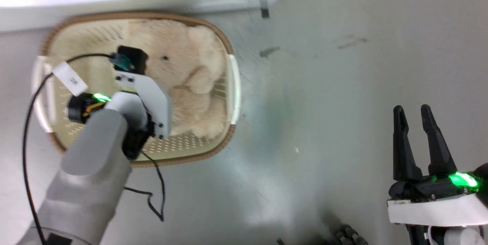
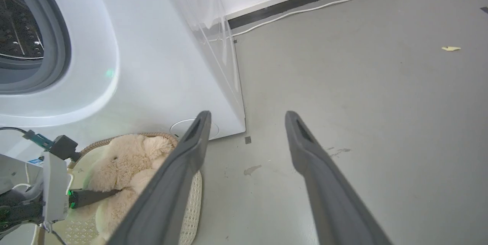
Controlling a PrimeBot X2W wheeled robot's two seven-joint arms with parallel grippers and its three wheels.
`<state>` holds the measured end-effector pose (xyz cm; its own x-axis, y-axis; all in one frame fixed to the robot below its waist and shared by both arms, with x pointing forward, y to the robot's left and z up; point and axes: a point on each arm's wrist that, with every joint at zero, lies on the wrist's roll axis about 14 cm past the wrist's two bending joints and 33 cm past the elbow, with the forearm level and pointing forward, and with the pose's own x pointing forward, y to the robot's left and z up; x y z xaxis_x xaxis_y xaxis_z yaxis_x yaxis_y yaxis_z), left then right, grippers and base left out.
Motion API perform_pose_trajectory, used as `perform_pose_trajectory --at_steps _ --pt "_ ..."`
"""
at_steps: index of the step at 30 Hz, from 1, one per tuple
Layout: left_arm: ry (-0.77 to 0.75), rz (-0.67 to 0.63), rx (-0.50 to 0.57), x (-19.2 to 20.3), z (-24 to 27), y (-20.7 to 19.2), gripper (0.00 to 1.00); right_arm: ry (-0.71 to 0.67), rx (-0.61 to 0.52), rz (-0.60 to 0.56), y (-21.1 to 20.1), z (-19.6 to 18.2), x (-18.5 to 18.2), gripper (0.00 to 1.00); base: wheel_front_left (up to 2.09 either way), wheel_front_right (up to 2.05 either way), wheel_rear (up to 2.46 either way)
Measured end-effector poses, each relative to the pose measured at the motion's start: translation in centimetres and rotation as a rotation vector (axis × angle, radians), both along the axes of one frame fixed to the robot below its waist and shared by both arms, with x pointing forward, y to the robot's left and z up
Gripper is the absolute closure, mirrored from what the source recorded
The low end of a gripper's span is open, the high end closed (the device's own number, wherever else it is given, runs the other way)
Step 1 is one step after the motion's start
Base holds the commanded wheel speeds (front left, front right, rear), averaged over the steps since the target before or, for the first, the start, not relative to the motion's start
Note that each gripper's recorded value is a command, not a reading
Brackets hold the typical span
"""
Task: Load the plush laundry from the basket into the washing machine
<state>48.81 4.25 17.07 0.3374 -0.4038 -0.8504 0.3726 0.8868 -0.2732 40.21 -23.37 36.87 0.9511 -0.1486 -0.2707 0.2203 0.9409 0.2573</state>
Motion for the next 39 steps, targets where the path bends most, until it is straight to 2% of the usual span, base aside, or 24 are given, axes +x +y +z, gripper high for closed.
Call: perform_pose_trajectory --at_steps 7,17,20,22,23,24,25,26,27,28,32,39 --pt "-0.182 0.050 -0.085 0.3 6.5 0.1 1.00 -0.060 -0.008 0.020 0.3 1.9 0.5 0.00 0.00 0.00 0.00" --pt "-0.474 0.214 -0.231 0.1 16.7 1.3 1.00 -0.150 -0.008 0.071 1.8 5.5 0.2 0.00 0.00 0.00 0.00" --pt "-0.626 0.286 -0.279 -0.1 21.6 2.6 1.00 -0.192 -0.001 0.102 2.9 7.1 -0.3 0.00 0.00 0.00 0.00" --pt "-0.663 0.305 -0.292 -0.3 22.8 2.9 1.00 -0.204 -0.001 0.109 3.1 7.6 -0.4 0.00 0.00 0.00 0.00" --pt "-0.745 0.336 -0.312 -0.6 25.3 3.6 1.00 -0.228 0.003 0.118 3.5 8.5 -0.7 0.00 0.00 0.00 0.00" --pt "-0.745 0.336 -0.312 -0.6 25.3 3.6 1.00 -0.228 0.003 0.118 3.5 8.5 -0.7 0.00 0.00 0.00 0.00" --pt "-0.820 0.358 -0.326 -1.0 27.6 4.2 1.00 -0.247 0.006 0.127 3.8 9.2 -1.1 0.00 0.00 0.00 0.00" --pt "-0.820 0.358 -0.326 -1.0 27.6 4.2 1.00 -0.247 0.006 0.127 3.8 9.2 -1.1 0.00 0.00 0.00 0.00" --pt "-0.892 0.376 -0.339 -1.3 29.9 4.8 1.00 -0.268 0.008 0.139 4.2 10.0 -1.4 0.00 0.00 0.00 0.00" --pt "-0.892 0.376 -0.339 -1.3 29.9 4.8 1.00 -0.268 0.008 0.139 4.2 10.0 -1.4 0.00 0.00 0.00 0.00" --pt "-1.047 0.408 -0.352 -1.5 35.0 6.3 1.00 -0.308 0.013 0.169 5.2 11.4 -1.7 0.00 0.00 0.00 0.00" --pt "-1.110 0.427 -0.334 0.5 36.2 7.2 1.00 -0.285 -0.005 0.162 4.8 10.7 -1.8 0.00 0.00 0.00 0.00"
